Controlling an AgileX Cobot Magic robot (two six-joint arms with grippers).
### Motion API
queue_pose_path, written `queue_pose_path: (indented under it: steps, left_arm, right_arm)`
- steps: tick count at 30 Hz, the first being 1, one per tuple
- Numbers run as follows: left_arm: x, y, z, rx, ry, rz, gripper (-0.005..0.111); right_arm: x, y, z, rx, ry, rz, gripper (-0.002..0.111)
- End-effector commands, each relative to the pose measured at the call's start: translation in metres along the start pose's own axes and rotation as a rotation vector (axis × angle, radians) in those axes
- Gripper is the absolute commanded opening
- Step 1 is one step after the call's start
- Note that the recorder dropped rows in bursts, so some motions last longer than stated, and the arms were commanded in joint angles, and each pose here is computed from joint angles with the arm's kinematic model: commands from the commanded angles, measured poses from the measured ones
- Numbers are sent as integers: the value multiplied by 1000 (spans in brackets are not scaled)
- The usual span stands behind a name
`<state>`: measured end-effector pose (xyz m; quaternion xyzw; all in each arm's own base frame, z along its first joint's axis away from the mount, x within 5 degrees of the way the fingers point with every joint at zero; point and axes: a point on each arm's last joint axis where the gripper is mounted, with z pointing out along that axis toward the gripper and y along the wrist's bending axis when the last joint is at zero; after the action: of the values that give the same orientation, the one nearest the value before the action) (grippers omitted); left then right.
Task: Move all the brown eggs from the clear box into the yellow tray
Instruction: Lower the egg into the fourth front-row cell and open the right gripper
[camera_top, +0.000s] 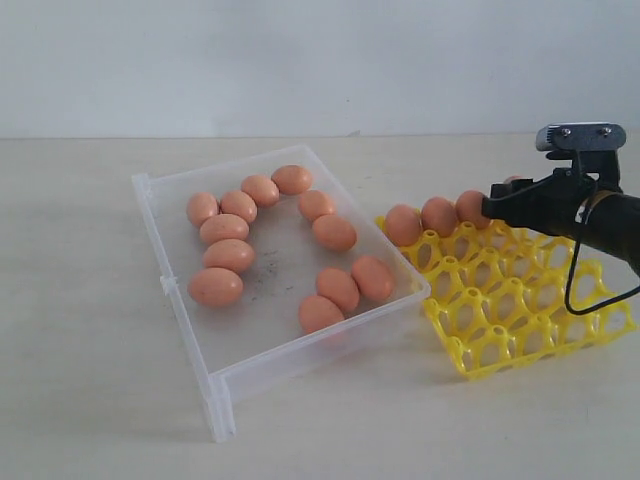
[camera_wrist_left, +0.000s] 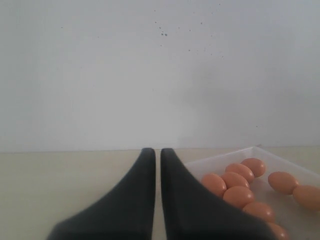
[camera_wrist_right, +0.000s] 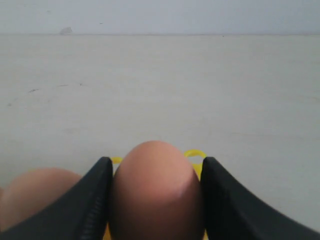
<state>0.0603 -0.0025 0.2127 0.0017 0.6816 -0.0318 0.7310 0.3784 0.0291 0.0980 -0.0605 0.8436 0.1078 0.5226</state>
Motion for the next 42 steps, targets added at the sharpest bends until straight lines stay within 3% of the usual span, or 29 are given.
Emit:
queue_pose_path:
  steps: [1, 6, 14, 21, 25, 42]
  left_arm:
    - [-2, 0, 0, -2, -13, 0, 4]
    - [-2, 0, 0, -2, -13, 0, 4]
    - [-2, 0, 0, -2, -13, 0, 4]
    - [-2, 0, 0, -2, -13, 0, 4]
    - [-2, 0, 0, -2, -13, 0, 4]
    - [-2, 0, 0, -2, -13, 0, 4]
  right_arm:
    - [8, 0, -1, -5, 92, -32, 0]
    - [8, 6, -1, -73, 90, -34, 0]
    - [8, 6, -1, -78, 90, -17, 2]
    - [10, 6, -1, -71, 111, -20, 42]
    - [10, 7, -1, -81, 120, -6, 52]
    - [-1, 8, -6, -77, 100, -12, 53]
